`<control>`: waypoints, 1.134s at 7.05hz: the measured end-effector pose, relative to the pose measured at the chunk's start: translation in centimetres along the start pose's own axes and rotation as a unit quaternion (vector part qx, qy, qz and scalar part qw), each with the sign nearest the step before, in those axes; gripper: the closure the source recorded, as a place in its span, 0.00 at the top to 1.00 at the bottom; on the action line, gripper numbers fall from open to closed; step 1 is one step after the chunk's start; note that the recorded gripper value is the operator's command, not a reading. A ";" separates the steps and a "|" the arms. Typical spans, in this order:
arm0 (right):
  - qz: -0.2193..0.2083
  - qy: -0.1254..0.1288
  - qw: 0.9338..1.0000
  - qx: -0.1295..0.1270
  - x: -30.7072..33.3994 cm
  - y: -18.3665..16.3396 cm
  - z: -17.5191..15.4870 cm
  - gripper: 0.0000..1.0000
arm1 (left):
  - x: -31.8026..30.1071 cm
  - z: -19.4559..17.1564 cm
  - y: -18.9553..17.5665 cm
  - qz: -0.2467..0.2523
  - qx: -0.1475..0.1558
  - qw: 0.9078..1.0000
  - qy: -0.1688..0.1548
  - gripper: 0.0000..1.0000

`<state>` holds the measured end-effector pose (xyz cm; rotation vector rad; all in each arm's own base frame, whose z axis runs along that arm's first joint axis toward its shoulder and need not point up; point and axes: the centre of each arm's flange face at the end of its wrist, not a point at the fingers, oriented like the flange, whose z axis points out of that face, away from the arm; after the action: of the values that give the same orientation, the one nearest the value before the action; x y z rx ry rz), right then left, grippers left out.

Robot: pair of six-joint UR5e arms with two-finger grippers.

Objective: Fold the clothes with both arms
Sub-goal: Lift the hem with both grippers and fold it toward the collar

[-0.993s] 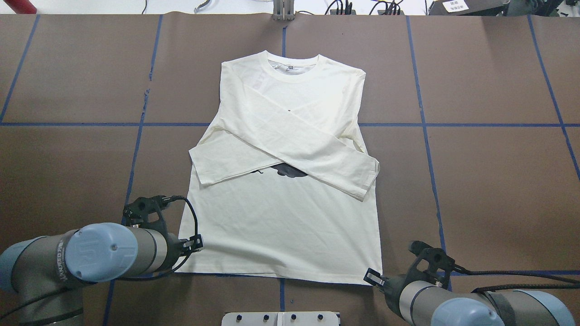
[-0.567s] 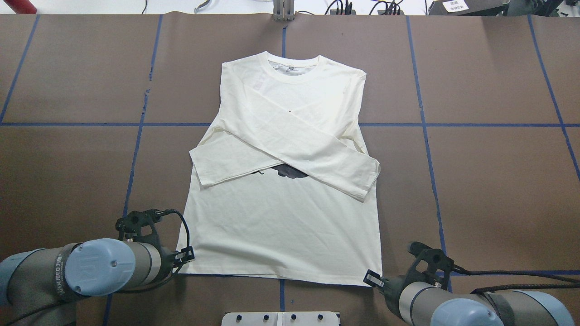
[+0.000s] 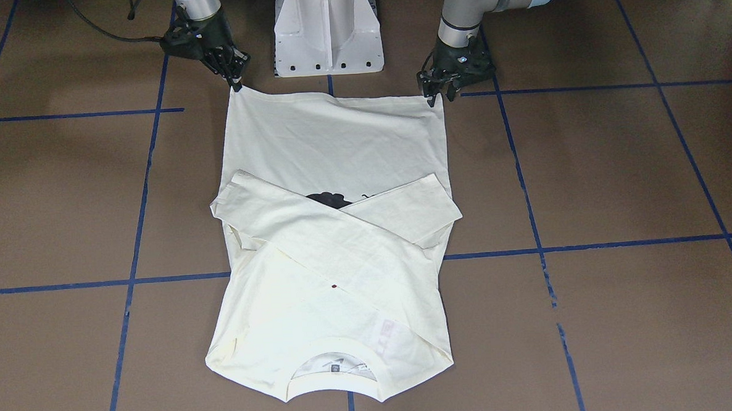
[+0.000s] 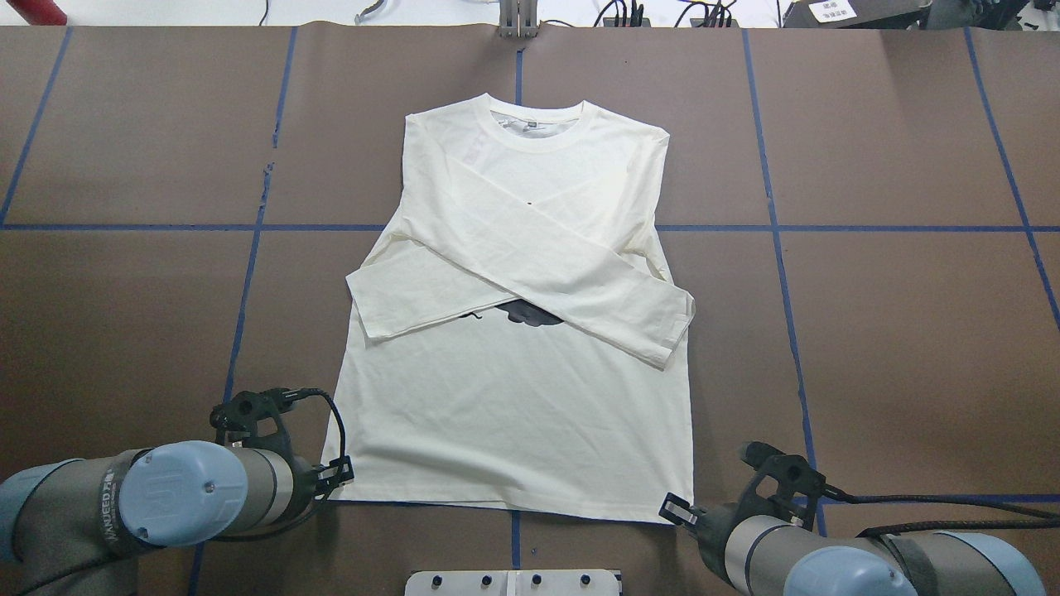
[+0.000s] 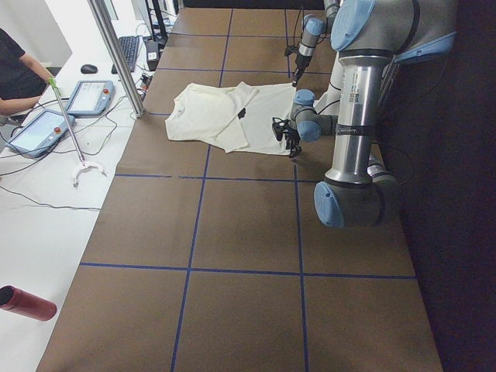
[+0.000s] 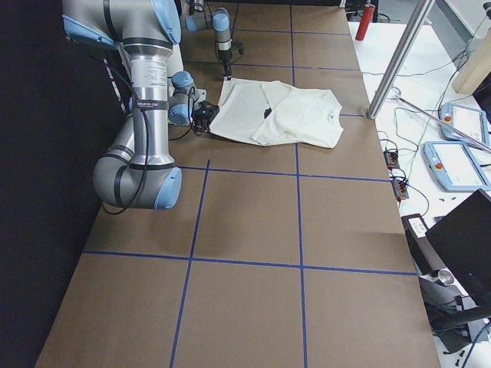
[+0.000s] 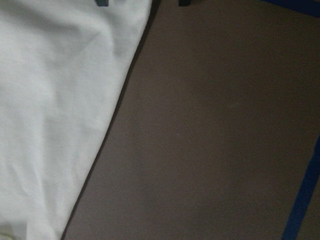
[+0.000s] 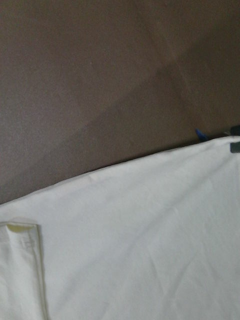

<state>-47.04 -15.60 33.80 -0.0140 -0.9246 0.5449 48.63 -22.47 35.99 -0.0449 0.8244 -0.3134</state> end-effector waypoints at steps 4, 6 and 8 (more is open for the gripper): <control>0.002 0.000 1.000 0.000 0.0 0.0 0.0 0.00 | 0.1 0.0 0.9 0.005 -0.007 1.000 0.000 0.00; 0.002 -0.001 1.000 0.000 0.0 0.0 0.0 0.00 | 0.0 0.1 1.1 0.000 -0.008 1.000 0.000 0.00; 0.002 0.000 1.000 -0.001 0.1 -0.1 -0.3 0.00 | 0.3 -1.1 1.5 -0.002 -0.018 1.000 0.002 0.00</control>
<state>-46.72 -15.60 33.76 -0.0173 -0.9259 0.5486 48.37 -21.07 34.77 -0.0789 0.8330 -0.3028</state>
